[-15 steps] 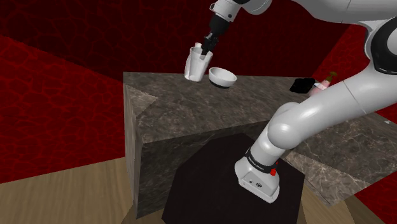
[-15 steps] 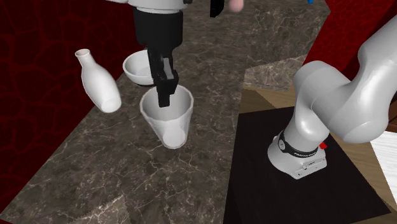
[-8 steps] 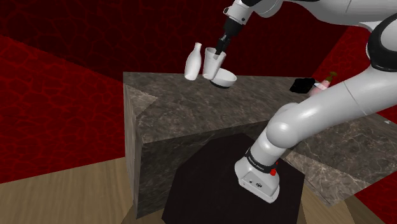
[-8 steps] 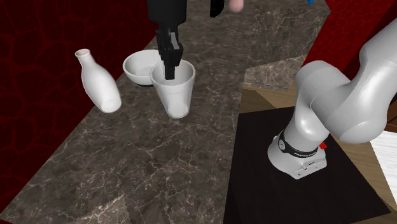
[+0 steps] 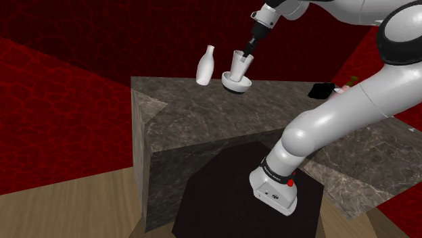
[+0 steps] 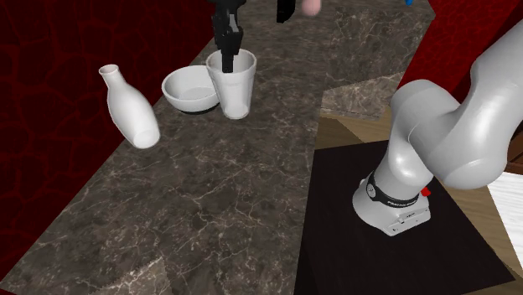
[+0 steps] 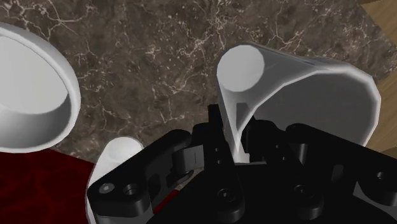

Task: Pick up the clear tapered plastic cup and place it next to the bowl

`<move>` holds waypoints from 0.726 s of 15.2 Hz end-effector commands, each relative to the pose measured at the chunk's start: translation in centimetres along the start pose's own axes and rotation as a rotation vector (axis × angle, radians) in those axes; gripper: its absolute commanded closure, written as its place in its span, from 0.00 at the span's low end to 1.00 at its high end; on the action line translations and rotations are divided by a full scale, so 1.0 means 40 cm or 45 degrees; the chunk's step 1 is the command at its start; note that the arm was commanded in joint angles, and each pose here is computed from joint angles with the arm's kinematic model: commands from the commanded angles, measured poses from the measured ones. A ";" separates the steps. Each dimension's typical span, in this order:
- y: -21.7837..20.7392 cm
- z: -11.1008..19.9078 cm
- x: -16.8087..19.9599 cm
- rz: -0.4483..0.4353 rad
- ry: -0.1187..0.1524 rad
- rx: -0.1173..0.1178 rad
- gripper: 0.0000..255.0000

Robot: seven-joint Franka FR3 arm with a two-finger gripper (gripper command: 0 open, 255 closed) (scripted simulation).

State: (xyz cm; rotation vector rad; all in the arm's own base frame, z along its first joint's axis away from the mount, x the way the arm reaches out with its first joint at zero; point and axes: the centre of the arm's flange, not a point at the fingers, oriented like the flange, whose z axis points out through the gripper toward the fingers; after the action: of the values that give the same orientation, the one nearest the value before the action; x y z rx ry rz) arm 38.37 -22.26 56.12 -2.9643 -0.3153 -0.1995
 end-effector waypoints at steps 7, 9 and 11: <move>0.239 -0.053 -0.100 -0.002 0.000 0.000 1.00; 0.299 -0.065 -0.124 -0.002 0.000 0.000 1.00; 0.359 -0.077 -0.148 -0.002 0.000 0.000 1.00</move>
State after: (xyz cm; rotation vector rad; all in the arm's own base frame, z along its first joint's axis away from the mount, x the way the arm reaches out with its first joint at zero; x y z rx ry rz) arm 35.77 -36.53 56.45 -2.9635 -0.3143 -0.1994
